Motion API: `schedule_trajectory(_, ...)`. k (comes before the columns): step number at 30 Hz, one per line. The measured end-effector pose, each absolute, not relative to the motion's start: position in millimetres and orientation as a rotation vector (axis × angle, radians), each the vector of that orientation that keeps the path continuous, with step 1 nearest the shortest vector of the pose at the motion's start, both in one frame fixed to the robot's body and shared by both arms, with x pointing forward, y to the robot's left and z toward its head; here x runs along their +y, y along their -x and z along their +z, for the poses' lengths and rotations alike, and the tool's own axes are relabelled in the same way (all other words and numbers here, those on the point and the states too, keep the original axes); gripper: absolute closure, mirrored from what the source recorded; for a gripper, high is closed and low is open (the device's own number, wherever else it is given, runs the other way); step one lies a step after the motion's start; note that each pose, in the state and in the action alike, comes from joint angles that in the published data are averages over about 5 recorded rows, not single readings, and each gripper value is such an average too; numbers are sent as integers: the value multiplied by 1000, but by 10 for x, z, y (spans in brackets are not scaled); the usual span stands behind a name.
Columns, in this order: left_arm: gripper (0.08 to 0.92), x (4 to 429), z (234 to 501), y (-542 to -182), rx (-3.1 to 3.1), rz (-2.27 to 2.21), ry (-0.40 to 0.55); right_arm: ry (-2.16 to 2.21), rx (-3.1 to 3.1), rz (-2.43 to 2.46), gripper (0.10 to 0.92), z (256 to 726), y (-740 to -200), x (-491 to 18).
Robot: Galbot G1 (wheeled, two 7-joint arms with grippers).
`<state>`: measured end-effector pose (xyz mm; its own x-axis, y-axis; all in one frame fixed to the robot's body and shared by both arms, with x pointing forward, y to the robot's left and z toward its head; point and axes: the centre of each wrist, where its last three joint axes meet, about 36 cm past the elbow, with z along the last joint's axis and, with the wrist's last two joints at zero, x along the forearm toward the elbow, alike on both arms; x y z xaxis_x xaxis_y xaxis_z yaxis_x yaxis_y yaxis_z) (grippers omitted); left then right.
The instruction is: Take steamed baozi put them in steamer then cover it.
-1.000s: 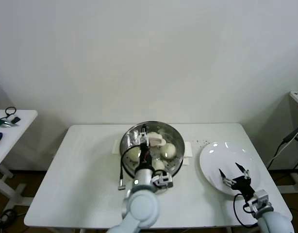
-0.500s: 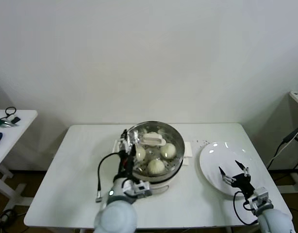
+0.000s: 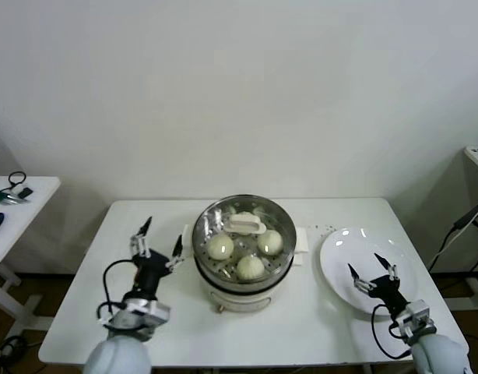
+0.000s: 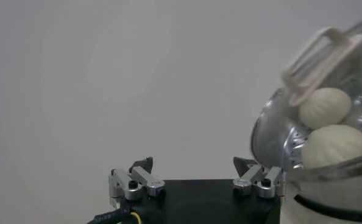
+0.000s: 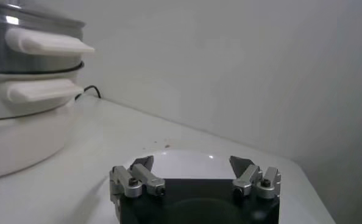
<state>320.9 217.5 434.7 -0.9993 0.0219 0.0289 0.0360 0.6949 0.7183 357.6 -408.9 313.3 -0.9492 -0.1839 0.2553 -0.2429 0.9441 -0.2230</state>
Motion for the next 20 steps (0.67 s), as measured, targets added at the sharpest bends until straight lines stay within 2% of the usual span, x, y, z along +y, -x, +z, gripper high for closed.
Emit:
schedule_trajectory(10, 177, 2877, 3988, -3041, -3027, -667, -108, -324, -2910, 344, 200, 3140, -3581, -3973)
schedule_trajectory(20, 177, 3171, 3799, -2855, -3039, -443, -184, -318, -2940, 326, 200, 3176, -3591, -3899)
